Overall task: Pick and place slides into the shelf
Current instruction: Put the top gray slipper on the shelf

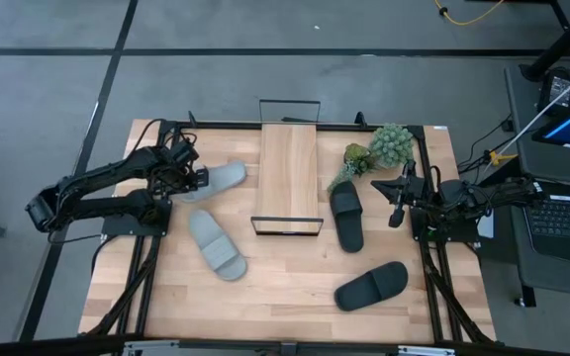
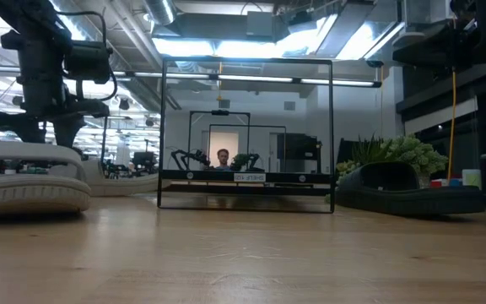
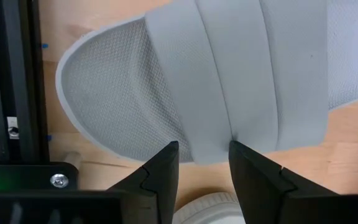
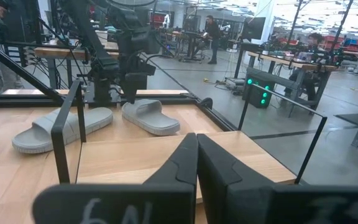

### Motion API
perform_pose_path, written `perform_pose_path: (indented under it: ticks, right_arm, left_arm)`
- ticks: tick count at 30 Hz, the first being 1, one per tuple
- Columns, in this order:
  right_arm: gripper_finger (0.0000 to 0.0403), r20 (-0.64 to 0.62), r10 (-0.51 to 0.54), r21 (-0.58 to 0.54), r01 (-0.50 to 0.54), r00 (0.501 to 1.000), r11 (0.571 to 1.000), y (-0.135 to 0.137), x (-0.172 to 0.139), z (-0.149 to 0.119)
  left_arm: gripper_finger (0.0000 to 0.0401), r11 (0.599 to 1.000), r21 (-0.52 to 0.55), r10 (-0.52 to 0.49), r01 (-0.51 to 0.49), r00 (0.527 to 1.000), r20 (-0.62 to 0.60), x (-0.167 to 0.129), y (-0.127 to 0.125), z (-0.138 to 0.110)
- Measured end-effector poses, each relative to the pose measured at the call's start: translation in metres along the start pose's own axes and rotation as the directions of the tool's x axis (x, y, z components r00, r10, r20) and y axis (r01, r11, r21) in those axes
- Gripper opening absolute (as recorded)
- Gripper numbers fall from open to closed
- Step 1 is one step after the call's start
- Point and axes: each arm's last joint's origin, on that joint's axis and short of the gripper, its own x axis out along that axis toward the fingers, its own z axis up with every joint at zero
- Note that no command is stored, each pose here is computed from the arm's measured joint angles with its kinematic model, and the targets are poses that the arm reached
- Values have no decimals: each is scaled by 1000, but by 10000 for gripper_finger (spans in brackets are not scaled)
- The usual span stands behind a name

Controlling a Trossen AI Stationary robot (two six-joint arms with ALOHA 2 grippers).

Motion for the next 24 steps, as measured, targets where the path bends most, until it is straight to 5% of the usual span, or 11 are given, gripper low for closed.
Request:
perform_pose_path:
  ticks: [16,24]
  right_arm:
    - [10,4,0,2,0,1000,1000,0,0,0]
    - [10,9,-1,-14,1,1000,1000,0,0,1]
  left_arm:
    - [132,998,52,35,-37,999,38,12,-9,9]
    - [132,992,124,-44,37,998,54,18,-21,15]
